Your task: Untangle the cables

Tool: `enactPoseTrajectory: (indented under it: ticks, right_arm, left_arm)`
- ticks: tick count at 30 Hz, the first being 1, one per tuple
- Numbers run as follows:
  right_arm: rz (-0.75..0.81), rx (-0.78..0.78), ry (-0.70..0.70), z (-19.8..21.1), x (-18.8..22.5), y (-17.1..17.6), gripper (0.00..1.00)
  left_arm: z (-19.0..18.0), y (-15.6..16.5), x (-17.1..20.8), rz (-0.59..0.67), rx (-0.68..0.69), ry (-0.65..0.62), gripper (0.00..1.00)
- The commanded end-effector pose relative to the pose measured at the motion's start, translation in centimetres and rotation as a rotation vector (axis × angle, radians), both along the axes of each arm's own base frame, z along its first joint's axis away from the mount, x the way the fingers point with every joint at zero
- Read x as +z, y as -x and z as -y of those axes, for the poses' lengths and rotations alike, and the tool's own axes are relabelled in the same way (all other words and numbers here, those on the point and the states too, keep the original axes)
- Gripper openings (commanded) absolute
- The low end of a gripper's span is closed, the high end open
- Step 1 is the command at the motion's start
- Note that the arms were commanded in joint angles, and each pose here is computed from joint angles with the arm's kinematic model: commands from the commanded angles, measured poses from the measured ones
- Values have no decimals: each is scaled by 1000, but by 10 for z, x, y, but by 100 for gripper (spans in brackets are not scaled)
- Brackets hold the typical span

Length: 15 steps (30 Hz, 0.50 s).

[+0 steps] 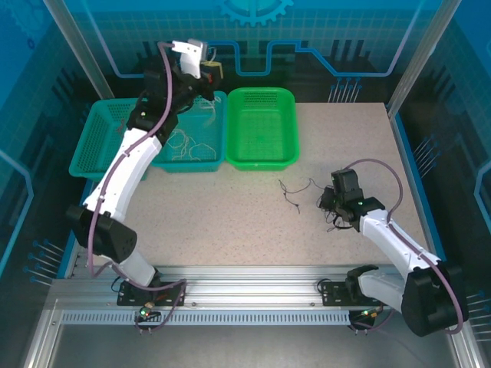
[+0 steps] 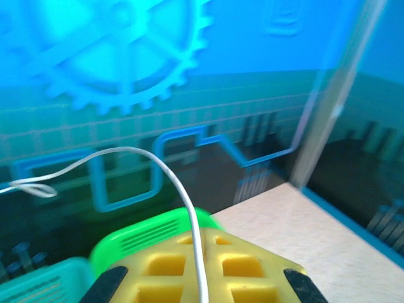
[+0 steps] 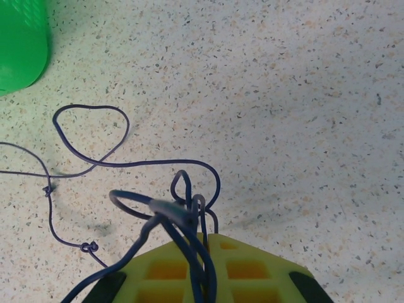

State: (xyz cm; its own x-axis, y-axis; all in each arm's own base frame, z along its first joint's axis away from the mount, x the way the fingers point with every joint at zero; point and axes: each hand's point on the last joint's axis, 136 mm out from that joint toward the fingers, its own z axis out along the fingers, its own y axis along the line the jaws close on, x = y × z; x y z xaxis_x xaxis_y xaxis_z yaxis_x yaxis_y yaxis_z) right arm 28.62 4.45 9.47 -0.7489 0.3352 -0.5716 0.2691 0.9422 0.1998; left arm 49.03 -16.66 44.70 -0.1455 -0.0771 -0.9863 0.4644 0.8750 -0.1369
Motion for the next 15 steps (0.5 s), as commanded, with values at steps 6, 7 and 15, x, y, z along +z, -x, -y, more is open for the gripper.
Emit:
enactPoseTrajectory:
  ticks: [6, 7, 15]
  right_arm:
    - [-2, -33, -24, 6, 13, 3, 1]
    - [-9, -31, -26, 5, 13, 3, 1]
    - [29, 43, -122, -14, 30, -2, 2]
  left_arm:
    - [-76, -71, -86, -199, 200, 6, 1]
    - [-84, -78, -97, -221, 217, 12, 8]
    - [-103, -88, -98, -264, 223, 122, 60]
